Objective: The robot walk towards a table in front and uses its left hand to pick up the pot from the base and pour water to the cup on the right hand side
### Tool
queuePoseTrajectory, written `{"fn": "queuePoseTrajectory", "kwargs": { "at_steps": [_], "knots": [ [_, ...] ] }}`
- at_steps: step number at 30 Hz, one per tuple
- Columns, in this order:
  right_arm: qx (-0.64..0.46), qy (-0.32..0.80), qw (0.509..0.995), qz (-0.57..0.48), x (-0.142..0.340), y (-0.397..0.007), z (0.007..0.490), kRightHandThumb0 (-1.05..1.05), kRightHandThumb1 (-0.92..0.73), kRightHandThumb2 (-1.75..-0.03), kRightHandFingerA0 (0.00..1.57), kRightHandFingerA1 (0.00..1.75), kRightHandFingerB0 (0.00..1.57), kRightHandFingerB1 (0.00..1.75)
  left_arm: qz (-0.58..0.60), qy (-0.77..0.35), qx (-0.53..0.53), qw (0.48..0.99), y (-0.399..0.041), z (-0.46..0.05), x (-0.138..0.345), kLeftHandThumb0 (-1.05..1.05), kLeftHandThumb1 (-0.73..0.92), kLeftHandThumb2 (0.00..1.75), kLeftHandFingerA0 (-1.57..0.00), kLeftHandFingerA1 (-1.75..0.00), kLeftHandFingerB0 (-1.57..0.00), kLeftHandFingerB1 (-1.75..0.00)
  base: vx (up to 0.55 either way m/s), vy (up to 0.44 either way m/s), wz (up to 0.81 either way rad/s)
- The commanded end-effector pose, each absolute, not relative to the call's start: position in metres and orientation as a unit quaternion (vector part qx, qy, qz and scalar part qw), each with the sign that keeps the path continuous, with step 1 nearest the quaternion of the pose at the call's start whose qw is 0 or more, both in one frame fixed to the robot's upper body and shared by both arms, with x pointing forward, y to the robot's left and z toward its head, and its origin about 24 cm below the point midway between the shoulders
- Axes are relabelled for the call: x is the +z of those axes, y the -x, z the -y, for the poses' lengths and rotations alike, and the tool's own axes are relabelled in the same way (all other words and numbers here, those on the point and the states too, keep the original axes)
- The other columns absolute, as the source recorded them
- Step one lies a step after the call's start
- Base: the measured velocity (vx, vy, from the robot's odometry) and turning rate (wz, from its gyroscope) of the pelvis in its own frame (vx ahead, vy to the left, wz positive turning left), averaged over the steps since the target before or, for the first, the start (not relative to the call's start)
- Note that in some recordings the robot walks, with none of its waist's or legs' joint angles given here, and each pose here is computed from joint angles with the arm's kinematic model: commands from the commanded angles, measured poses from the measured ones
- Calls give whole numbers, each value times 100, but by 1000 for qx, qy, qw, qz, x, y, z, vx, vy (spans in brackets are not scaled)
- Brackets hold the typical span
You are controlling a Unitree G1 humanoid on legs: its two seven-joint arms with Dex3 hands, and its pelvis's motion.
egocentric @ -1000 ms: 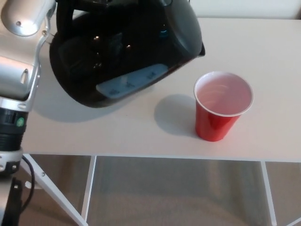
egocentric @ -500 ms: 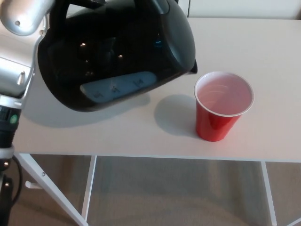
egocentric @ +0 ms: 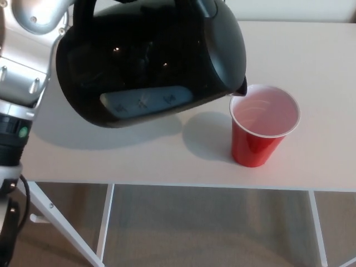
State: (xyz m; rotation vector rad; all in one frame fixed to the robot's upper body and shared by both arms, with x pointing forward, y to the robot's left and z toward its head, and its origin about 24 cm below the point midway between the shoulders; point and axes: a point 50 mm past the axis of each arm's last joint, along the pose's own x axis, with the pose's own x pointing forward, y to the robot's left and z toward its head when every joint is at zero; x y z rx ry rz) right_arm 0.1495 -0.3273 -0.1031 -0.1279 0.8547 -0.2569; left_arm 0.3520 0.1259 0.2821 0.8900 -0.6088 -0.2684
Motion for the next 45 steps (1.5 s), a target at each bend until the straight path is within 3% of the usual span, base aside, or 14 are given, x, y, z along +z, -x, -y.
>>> {"fn": "queuePoseTrajectory", "kwargs": {
  "at_steps": [1, 5, 6, 9, 10, 11, 14, 15, 16, 17, 20, 40, 41, 45],
  "knots": [
    [-126, 74, 898, -415, -99, -149, 335, -34, -30, -80, 49, 79, 45, 68, 361, -484, -124, 787, -343, -110, 302, -17, 79, 64, -89, -159, -69, -128, 0, 0, 0],
    [-126, 74, 898, -415, -99, -149, 335, -34, -30, -80, 49, 79, 45, 68, 363, -486, -123, 786, -344, -110, 302, -17, 79, 64, -89, -159, -69, -128, 0, 0, 0],
    [-130, 70, 898, -414, -99, -150, 335, -31, -29, -81, 53, 82, 47, 70, 378, -524, -117, 754, -343, -107, 302, -21, 78, 62, -79, -169, -75, -110, 0, 0, 0],
    [-131, 69, 898, -414, -99, -151, 335, -31, -29, -81, 53, 82, 47, 70, 386, -541, -115, 739, -344, -106, 302, -21, 78, 62, -79, -169, -75, -110, 0, 0, 0],
    [-129, 70, 899, -412, -98, -153, 335, -33, -28, -80, 53, 84, 48, 70, 400, -557, -100, 721, -344, -104, 301, -24, 66, 72, -101, -159, -84, -105, 0, 0, 0],
    [-131, 69, 899, -412, -98, -153, 335, -31, -28, -80, 54, 84, 49, 70, 405, -561, -97, 716, -344, -103, 301, -13, 79, 66, -83, -174, -68, -138, 0, 0, 0],
    [-132, 68, 898, -413, -98, -154, 335, -32, -28, -78, 54, 86, 50, 70, 417, -574, -90, 699, -344, -100, 301, -11, 77, 74, -82, -175, -63, -151, 0, 0, 0],
    [-133, 68, 898, -414, -98, -155, 335, -34, -27, -78, 56, 88, 50, 70, 421, -586, -90, 686, -344, -97, 301, -31, 61, 90, -115, -142, -74, -118, 0, 0, 0],
    [-133, 68, 898, -415, -97, -155, 335, -34, -27, -78, 56, 88, 50, 70, 423, -591, -90, 681, -343, -96, 301, -31, 61, 90, -115, -142, -74, -118, 0, 0, 0],
    [-134, 68, 898, -415, -97, -155, 335, -32, -29, -78, 54, 87, 50, 70, 427, -596, -89, 675, -343, -94, 301, -34, 62, 62, -86, -169, -87, -65, 0, 0, 0],
    [-132, 76, 897, -414, -97, -158, 334, -32, -30, -79, 51, 81, 48, 68, 444, -612, -81, 650, -342, -88, 300, -33, 59, 57, -96, -162, -88, -49, 0, 0, 0],
    [-125, 92, 897, -415, -93, -166, 335, -35, -29, -77, 55, 82, 50, 67, 526, -621, -37, 581, -337, -71, 303, -30, 58, 57, -103, -162, -86, -51, 0, 0, 0],
    [-123, 93, 897, -414, -93, -166, 335, -40, -23, -87, 57, 80, 51, 71, 528, -621, -39, 577, -337, -71, 304, -37, 56, 63, -104, -163, -84, -54, 0, 0, 0],
    [-120, 91, 899, -411, -92, -167, 335, -39, -23, -87, 59, 82, 50, 71, 535, -633, -42, 558, -337, -70, 307, -39, 59, 64, -100, -165, -86, -54, 0, 0, 0]
  ]
}}
